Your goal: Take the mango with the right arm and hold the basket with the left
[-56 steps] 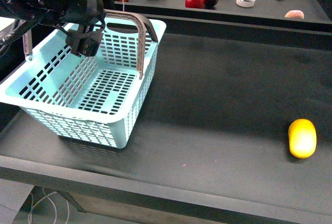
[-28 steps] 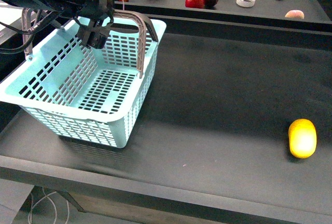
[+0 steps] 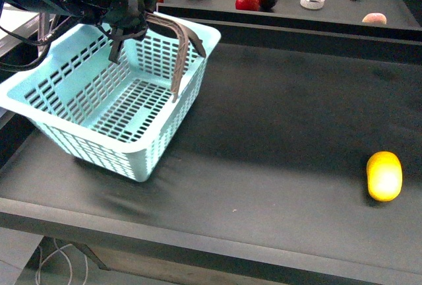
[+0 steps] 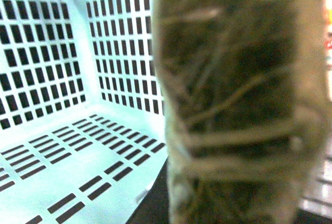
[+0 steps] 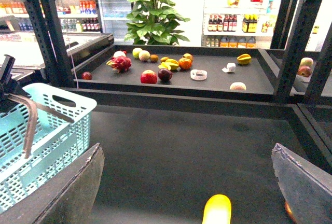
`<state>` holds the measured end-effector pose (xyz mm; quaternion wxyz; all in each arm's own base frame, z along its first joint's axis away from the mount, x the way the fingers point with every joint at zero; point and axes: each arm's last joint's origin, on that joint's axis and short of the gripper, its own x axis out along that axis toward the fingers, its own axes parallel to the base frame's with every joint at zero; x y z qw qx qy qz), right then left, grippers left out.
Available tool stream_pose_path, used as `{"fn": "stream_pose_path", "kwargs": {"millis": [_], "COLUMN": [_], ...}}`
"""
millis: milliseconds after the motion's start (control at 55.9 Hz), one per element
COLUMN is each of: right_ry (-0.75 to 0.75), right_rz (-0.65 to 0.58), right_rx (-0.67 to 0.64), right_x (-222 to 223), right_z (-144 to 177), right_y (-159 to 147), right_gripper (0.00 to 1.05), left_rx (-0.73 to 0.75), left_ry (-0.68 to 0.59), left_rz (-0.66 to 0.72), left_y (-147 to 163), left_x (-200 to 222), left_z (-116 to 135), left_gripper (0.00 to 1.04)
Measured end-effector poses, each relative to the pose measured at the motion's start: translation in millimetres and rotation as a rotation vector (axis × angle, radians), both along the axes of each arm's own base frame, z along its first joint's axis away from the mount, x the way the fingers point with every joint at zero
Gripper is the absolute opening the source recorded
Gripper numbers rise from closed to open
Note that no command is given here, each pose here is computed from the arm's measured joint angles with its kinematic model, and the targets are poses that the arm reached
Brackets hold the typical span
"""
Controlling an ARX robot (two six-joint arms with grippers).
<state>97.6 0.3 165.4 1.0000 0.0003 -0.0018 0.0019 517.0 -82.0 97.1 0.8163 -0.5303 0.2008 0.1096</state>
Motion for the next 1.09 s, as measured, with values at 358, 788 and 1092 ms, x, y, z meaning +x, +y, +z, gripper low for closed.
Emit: {"fn": "stream_pose_path", "kwargs": {"millis": [358, 788, 1092], "right_ry": [0.0, 0.0, 0.0], "right_rz": [0.0, 0.0, 0.0], "right_rx": [0.0, 0.0, 0.0], "right_x": [0.0, 0.0, 0.0], "right_z": [0.0, 0.0, 0.0], "right_y": [0.0, 0.0, 0.0], "right_gripper": [0.96, 0.96, 0.96], "left_rx": [0.053, 0.18, 0.318], "left_ry": [-0.003, -0.131, -0.245], "left_rz": [-0.015, -0.118, -0.28], "left_y": [4.8, -2.8, -23.8], "left_x": [-17.2, -70.5, -123.4], "left_z": [5.8, 46.2, 76.7], "left_gripper": [0.04, 0.04, 0.04]}}
